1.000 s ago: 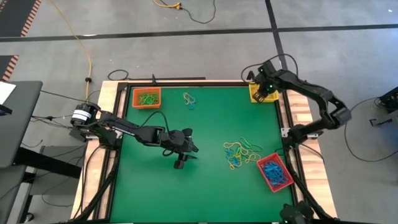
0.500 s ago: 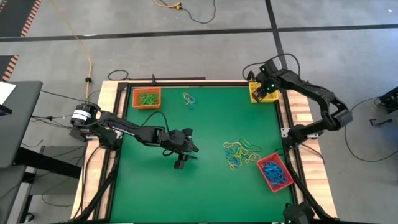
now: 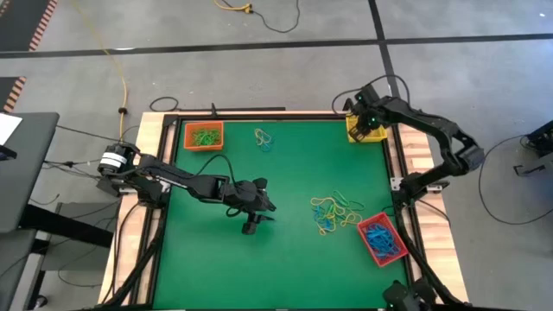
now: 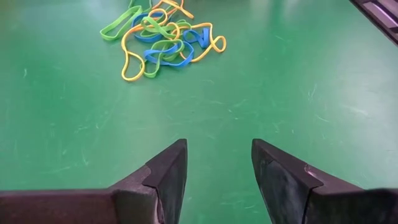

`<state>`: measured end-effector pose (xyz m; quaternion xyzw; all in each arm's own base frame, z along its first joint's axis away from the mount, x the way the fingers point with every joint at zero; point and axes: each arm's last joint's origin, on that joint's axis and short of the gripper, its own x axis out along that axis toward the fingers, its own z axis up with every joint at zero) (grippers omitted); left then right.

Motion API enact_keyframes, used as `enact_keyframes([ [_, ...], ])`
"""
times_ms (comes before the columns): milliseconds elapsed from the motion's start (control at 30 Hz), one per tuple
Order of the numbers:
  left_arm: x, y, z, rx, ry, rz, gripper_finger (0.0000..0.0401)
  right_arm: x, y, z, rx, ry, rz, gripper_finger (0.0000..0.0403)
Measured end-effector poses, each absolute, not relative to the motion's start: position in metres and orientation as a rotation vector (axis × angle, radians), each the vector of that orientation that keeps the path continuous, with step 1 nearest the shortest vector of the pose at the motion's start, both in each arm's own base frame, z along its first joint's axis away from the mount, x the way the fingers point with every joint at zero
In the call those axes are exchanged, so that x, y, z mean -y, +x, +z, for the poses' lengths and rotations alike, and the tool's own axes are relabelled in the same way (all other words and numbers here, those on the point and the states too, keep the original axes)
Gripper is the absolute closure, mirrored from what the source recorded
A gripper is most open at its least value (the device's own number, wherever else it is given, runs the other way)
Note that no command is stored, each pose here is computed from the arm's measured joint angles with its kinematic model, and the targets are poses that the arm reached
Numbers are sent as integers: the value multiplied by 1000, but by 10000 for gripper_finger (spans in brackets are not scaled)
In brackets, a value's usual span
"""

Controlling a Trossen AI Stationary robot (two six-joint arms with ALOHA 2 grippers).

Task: Sort rubber bands into baskets
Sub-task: Put the yellow rubber band into the yellow bin

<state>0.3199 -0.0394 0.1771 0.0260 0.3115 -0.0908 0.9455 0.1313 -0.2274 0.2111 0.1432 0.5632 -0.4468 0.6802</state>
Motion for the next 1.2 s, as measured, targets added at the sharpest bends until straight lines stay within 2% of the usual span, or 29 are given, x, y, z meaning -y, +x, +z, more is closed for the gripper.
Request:
enact_keyframes([
  [167,39,320,177,-634,61,-170,233,228,131,211,-1278,303,-1052,247],
  [333,39,320,177,-634,62,-169,233,227,129,209,-1210,440,-929,246],
  [500,39,320,177,-634,65,-170,233,230,129,210,-1239,370,-1062,251],
  [633,39,320,177,-635,65,-170,233,228,135,210,-1176,417,-960,257],
  [767,39,320,177,-635,65,-170,233,229,130,209,-1228,387,-1071,256],
  [900,39,320,177,-636,65,-170,233,230,128,209,-1160,474,-978,255],
  [1200,39,320,177,-637,69,-171,233,228,131,210,-1232,378,-1092,255],
])
